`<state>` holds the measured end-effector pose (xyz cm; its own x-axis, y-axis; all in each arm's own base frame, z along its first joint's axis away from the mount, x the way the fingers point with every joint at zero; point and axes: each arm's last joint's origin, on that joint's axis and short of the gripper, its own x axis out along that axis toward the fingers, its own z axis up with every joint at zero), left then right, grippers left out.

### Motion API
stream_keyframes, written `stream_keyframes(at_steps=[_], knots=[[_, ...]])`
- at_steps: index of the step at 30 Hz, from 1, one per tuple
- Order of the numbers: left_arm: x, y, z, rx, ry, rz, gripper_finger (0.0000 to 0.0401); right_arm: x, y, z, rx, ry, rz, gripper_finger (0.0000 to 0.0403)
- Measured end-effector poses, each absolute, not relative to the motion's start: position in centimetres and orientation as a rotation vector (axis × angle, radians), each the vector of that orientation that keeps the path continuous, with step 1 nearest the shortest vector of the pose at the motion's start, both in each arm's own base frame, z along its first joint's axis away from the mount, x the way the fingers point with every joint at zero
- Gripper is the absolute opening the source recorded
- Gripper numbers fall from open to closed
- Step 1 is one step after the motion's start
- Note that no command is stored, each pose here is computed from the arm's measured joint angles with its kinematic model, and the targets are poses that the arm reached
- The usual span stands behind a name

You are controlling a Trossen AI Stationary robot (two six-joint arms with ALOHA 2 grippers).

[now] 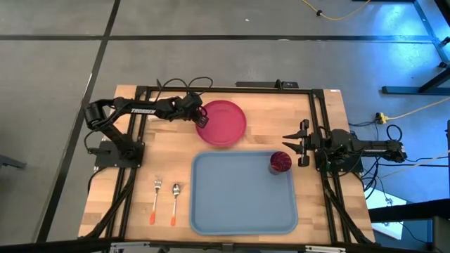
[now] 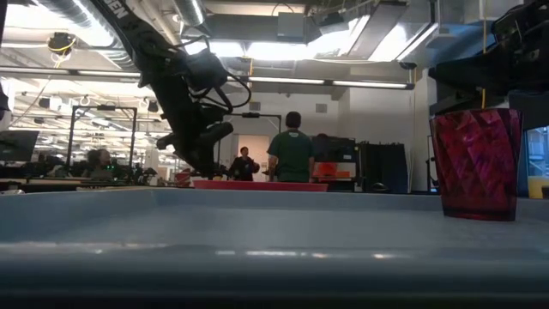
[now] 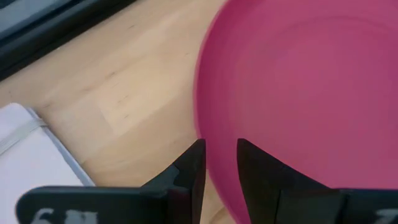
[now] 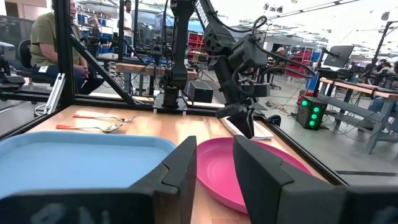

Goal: Pick and place plate/cup/fork/spoon on tray
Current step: Put the pink plate in the middle of the blue tray

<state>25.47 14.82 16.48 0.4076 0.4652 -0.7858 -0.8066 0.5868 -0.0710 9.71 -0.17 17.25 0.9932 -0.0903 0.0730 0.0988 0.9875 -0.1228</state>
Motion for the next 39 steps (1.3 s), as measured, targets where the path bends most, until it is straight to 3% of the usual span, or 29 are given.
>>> stream_keyframes(at_steps=[19,28,39], knots=[[26.3,12.8,16.5,-0.425,0.793,0.947,0.0084,9.7,-0.2,17.2,-0.127,-0.067,-0.095,0.0110],[25.4,12.0,15.8,-0.525,0.870,1.018,0.0084,9.7,-0.2,17.2,-0.093,-0.069,-0.094,0.0110],[26.2,11.6,16.1,-0.539,0.797,0.999,0.0084,9.7,-0.2,17.2,-0.081,-0.069,-0.093,0.0110]])
